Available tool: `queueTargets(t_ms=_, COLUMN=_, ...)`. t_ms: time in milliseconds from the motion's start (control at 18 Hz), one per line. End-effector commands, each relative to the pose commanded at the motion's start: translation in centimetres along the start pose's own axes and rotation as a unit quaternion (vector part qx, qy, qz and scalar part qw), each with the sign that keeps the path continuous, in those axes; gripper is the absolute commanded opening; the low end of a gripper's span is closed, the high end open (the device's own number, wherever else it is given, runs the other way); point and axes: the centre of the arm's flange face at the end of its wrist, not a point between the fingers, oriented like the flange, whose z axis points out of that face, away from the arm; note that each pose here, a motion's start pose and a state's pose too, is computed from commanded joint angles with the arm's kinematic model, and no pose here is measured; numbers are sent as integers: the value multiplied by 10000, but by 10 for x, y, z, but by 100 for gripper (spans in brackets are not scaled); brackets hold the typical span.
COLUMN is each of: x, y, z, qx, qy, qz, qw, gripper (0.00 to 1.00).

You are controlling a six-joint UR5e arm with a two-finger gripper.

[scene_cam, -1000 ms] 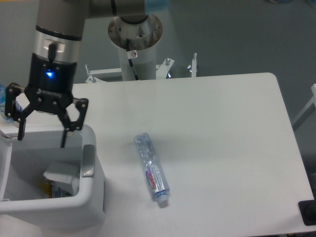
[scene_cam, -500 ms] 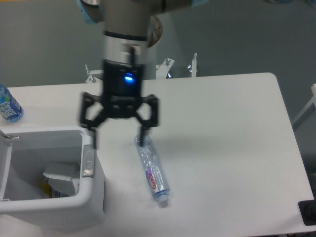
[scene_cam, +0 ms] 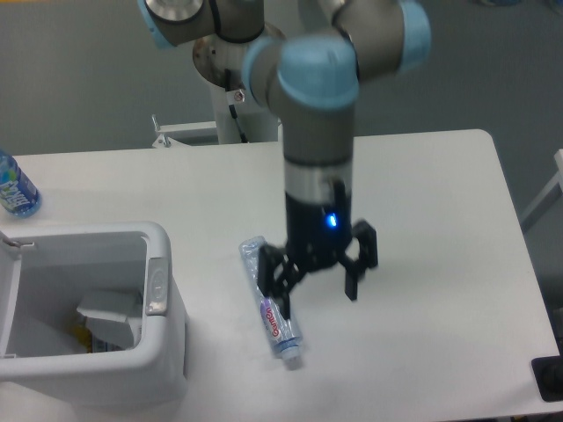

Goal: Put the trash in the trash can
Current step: 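Move the open gripper over the clear plastic water bottle, then lower the gripper onto the bottle's cap end and close it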

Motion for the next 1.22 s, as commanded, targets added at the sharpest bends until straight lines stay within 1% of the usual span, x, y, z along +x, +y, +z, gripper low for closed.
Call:
queueTargets(t_ms=111, x=-4, y=5, z=31, qx=-221, qy=6, qz=24, qw=9998, gripper=100)
queueTargets(t_ms=222, x=-6, y=9, z=60, qx=-417, qy=41, qz=-57, qw=9991, gripper=100)
queueTargets(t_ms=278, x=-5, y=10, z=68, qx=-472, qy=50, qz=-88, qw=9988, gripper=100)
queueTargets(t_ms=389, x=2, y=19, z=85, qx=-621, qy=82, qz=-66, qw=9980, gripper=100)
queueTargets(t_ms=444, x=11, y=26, z=104, qx=-759, qy=95, qz=6, qw=9971, gripper=100)
queueTargets(t_ms=500, x=13, y=27, z=115, qx=-824, qy=88, qz=-16, qw=9966, gripper=100)
queueTargets(t_ms=722, x=23, y=39, z=136, qx=-994, qy=89, qz=62, qw=9950, gripper=100)
queueTargets(t_ms=889, x=29, y=46, z=151, qx=-1118, qy=-44, qz=133, qw=9936, gripper=100)
queueTargets(t_ms=1111, x=34, y=49, z=156, qx=-1165, qy=-110, qz=199, qw=9929, gripper=100)
queueTargets(t_ms=1167, x=33, y=50, z=157, qx=-1175, qy=-147, qz=202, qw=9928, gripper=98)
queueTargets(t_ms=1222, x=34, y=51, z=158, qx=-1185, qy=-184, qz=206, qw=9926, gripper=92)
